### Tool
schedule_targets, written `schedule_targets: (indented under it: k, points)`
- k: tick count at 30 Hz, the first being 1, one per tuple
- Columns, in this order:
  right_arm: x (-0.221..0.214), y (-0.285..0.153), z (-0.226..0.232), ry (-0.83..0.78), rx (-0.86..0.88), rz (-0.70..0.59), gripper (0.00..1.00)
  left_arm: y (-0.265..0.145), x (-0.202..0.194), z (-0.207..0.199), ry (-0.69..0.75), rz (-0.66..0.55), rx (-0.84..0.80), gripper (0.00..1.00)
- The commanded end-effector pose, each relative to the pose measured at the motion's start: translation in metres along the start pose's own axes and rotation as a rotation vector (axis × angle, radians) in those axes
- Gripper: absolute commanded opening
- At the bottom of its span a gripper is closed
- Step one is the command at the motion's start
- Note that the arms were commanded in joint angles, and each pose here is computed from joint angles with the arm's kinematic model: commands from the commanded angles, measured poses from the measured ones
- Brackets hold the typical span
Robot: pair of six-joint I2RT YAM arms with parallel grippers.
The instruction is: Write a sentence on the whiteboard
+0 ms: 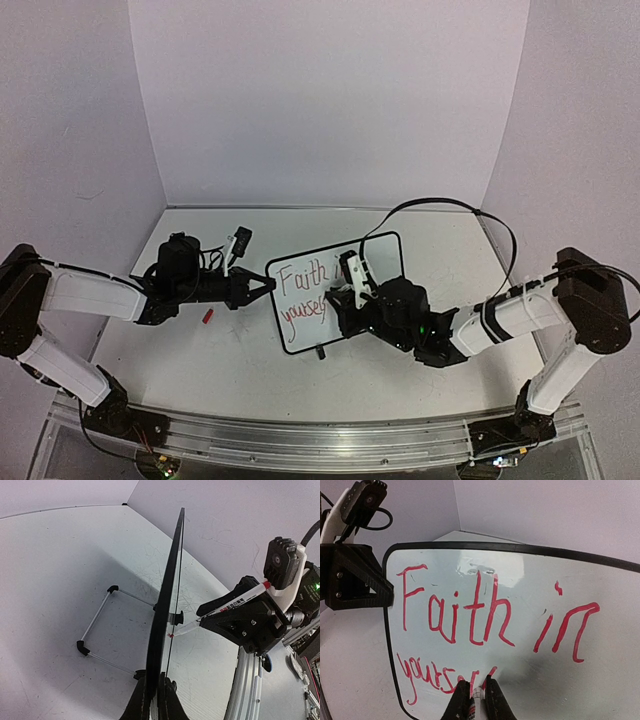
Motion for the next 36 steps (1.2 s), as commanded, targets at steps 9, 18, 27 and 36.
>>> schedule_targets:
  k: [9, 18, 27, 36]
  points:
    - [0.013, 0.004, -0.013, 0.012, -0.155, -0.076, 0.00, -0.005, 0.012, -0.002, 0.061, -0.033, 0.019, 0.00]
    - [0.060, -0.065, 0.002, 0.031, 0.081, -0.209, 0.00, -0.004, 0.010, 0.000, 0.059, -0.028, 0.026, 0.00]
    - [0.062, -0.055, -0.004, -0.115, 0.054, -0.187, 0.00, -0.007, 0.009, 0.001, 0.063, -0.028, 0.052, 0.00]
    - [0.041, -0.036, 0.001, -0.114, 0.094, -0.100, 0.00, -0.006, 0.008, 0.004, 0.058, -0.018, 0.070, 0.00]
Point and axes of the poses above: each gripper's point midway between its finger pads, its own y axis out along the fingers, its own z axis along the line the jaws close on, x = y × z, the point moved 6 cm from there along -y, back along the fingers, and after that the axes turned 12 degrees about y, right-handed, at the moved point
